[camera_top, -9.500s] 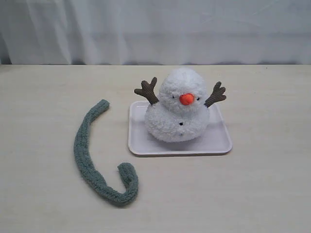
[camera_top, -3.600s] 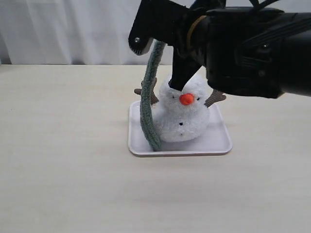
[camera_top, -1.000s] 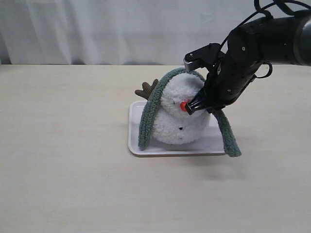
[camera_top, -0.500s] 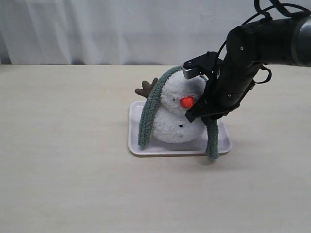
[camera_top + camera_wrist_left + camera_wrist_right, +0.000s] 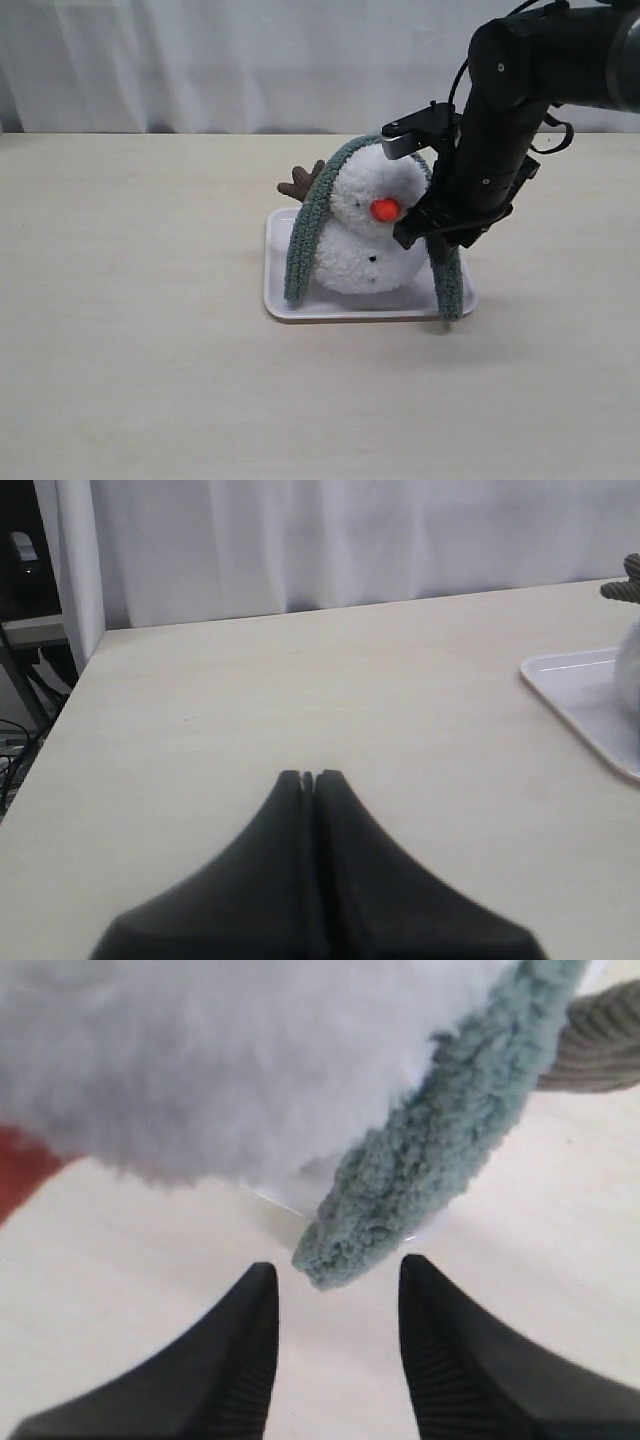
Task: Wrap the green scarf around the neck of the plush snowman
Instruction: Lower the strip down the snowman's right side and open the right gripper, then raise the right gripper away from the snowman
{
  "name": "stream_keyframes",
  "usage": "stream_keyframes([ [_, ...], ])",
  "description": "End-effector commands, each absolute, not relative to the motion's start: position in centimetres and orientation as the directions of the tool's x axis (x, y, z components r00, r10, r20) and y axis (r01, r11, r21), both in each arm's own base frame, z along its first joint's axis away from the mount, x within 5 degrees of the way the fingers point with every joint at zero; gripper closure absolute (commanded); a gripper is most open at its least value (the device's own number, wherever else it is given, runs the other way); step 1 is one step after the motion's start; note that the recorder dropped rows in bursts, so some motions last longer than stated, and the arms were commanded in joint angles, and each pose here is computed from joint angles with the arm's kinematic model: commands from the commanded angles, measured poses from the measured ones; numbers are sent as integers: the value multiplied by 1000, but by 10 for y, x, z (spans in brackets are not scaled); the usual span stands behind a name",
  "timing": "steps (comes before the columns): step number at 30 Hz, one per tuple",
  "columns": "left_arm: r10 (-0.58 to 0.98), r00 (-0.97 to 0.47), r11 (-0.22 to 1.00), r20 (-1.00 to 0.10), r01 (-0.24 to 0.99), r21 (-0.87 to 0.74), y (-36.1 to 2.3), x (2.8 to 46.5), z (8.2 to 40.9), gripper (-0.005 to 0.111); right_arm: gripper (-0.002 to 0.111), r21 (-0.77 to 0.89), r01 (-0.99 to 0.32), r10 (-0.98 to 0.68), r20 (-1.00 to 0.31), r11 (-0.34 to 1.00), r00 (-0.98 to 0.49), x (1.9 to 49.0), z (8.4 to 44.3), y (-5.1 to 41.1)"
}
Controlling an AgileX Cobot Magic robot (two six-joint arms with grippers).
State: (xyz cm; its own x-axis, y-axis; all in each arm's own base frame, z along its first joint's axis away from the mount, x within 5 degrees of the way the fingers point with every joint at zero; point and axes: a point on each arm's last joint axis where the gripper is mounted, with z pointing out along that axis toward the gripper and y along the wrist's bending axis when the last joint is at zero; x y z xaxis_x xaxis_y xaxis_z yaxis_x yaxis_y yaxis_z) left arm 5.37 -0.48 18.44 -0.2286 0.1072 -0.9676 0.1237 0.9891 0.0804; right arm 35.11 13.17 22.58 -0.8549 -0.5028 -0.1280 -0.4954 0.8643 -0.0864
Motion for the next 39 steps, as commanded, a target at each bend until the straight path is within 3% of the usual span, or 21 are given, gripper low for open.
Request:
stream_keyframes([
  [1, 105, -223, 989, -969, 122, 79, -5, 54, 184, 107, 70, -92, -502, -510, -186, 860, -840, 342, 254, 129],
  [9, 105, -223, 989, -969, 122, 79, -5, 54, 184, 107, 70, -135, -474, -472, -506, 870, -722, 336, 314, 127],
  [17, 105, -223, 989, -969, 122, 79, -5, 54, 184, 107, 70, -67, -454, -383, -652, 889, -654, 349, 319, 138],
  [23, 107, -222, 989, -969, 122, 81, -5, 54, 184, 107, 70, -78, -455, -387, -662, 887, -642, 364, 319, 140],
  [33, 107, -222, 989, -969, 122, 81, -5, 54, 184, 107, 70, 2, -586, -492, -541, 810, -683, 395, 311, 132],
  [39, 107, -222, 989, -969, 122, 81, -5, 54, 184, 107, 70, -125, -751, -694, -501, 648, -516, 399, 302, 128],
])
